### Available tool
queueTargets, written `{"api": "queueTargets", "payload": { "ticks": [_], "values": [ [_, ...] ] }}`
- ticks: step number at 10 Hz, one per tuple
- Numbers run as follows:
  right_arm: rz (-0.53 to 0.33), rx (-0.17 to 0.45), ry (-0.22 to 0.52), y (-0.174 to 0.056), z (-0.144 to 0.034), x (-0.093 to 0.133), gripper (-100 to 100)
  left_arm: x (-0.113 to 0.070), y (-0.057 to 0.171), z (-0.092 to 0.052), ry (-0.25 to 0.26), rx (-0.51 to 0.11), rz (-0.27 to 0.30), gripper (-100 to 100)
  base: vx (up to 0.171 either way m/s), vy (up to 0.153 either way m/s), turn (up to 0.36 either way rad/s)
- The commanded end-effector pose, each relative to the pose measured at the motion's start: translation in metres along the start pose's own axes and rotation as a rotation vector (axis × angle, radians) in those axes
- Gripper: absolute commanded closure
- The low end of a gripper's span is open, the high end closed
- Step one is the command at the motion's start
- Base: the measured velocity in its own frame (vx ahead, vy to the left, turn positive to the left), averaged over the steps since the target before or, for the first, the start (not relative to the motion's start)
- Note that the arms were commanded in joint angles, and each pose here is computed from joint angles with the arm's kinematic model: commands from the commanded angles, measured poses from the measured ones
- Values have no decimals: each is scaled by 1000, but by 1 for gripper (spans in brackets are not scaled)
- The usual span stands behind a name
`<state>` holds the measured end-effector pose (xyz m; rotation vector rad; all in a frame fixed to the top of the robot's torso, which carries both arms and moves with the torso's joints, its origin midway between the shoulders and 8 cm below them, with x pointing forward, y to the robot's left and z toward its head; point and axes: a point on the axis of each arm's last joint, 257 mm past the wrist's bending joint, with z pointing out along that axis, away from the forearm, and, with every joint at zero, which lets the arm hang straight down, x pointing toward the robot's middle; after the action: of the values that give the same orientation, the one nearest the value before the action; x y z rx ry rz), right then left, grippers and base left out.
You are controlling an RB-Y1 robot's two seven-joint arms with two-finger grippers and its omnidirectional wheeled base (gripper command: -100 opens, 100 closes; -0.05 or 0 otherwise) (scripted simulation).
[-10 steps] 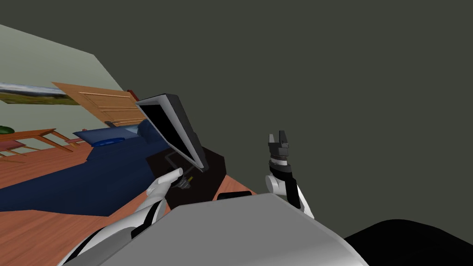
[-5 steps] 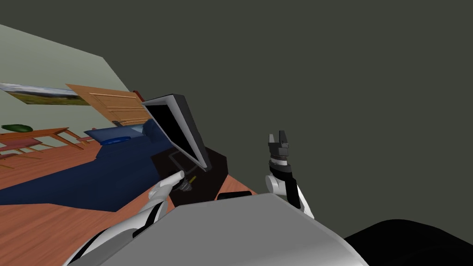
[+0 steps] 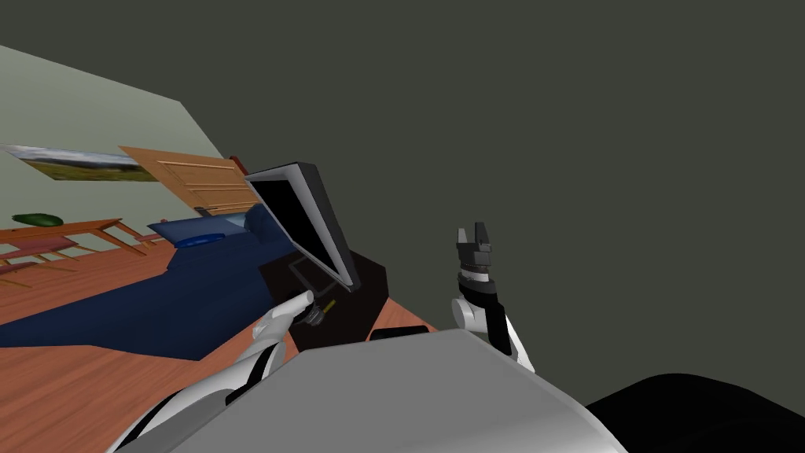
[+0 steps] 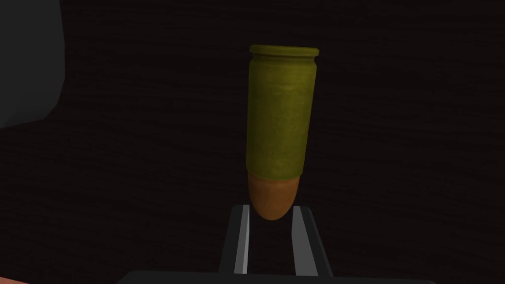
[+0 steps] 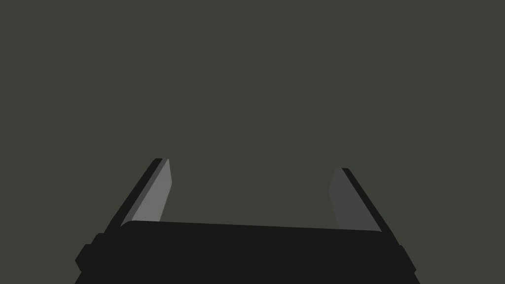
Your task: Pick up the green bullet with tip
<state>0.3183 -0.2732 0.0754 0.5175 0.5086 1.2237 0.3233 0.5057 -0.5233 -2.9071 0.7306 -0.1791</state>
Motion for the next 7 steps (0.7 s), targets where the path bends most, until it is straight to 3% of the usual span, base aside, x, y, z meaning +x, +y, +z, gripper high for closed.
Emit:
{"api": "queueTargets", "payload": {
  "ticks": [1, 2, 5, 6, 7],
  "values": [
    [0, 0, 0, 0, 0, 0, 0, 0, 0, 0, 0, 0, 0, 0, 0, 0, 0],
    [0, 0, 0, 0, 0, 0, 0, 4, -9, -9, -4, 6, 2, 100, -1, -48, -79],
    [0, 0, 0, 0, 0, 0, 0, 6, -26, -24, -13, 16, 5, 100, -13, -81, -57],
    [0, 0, 0, 0, 0, 0, 0, 7, -23, -20, -10, 15, 4, 100, -8, -37, -7],
    [0, 0, 0, 0, 0, 0, 0, 8, -24, -21, -10, 14, 4, 0, -1, -8, 1]
  ]
}}
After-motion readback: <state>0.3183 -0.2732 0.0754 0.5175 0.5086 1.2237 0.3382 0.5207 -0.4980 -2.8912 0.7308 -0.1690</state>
